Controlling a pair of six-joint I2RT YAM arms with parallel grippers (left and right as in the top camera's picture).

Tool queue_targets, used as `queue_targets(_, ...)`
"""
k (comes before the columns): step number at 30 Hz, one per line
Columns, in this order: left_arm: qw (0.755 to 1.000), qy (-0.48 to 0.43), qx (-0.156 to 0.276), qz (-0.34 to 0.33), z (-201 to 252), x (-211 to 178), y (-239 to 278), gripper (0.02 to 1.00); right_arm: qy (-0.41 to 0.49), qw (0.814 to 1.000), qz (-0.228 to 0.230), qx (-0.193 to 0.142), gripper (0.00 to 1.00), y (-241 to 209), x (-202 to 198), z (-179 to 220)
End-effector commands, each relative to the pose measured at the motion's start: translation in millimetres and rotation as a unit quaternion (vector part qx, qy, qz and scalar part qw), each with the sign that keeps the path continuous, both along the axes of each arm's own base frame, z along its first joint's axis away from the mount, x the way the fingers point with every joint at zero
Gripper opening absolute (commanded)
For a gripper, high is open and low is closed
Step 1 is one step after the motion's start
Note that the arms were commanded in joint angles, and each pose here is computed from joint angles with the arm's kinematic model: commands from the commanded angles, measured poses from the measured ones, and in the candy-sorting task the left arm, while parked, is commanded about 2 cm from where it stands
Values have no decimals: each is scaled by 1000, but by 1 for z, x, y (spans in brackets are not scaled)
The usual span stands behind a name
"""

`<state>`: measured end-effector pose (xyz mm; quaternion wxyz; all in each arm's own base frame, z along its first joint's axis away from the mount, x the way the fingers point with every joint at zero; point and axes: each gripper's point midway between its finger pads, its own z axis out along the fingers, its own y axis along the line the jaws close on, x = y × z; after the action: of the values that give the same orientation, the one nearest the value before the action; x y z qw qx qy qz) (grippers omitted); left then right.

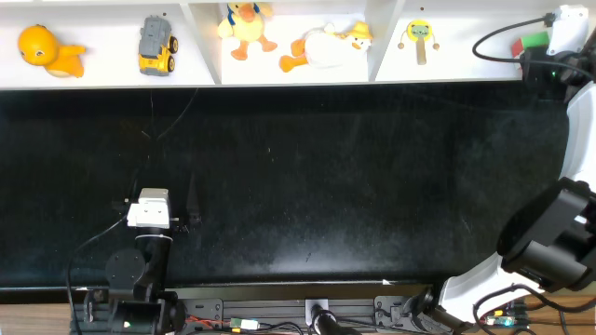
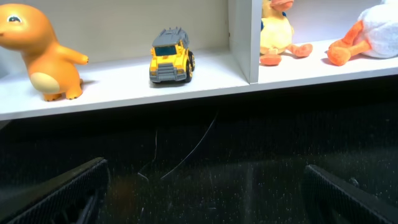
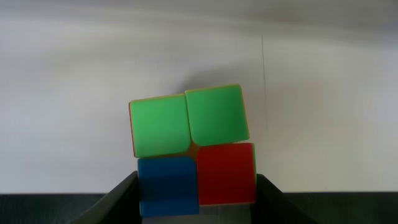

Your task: Store Toys

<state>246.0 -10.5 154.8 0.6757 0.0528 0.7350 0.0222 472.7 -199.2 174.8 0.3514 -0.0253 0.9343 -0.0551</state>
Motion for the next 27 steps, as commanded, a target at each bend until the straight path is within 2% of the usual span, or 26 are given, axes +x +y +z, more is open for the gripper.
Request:
queue_targets(1,1000,-3,-2,3,1,0,1,998,-15,1000,1,9,281,3,17,3)
queue_targets(8,1000,-3,-2,3,1,0,1,998,-12,999,-11,41,286,6,28,-9)
queue_targets(9,1000,-3,-2,3,1,0,1,998,-13,999,-9,47,354,8,29,-9)
queue_targets(12,1000,-3,-2,3,1,0,1,998,-15,998,-17,56,735,9,30,-9)
queue_targets(13,1000,-3,-2,3,1,0,1,998,-16,998,-20,58,895,9,30,-9)
queue_targets(14,1000,-3,-2,3,1,0,1,998,-16,998,-22,59,998,9,30,-8)
queue_targets(27,1000,-3,-2,3,1,0,1,998,-28,998,-21,53,993,19,12,19)
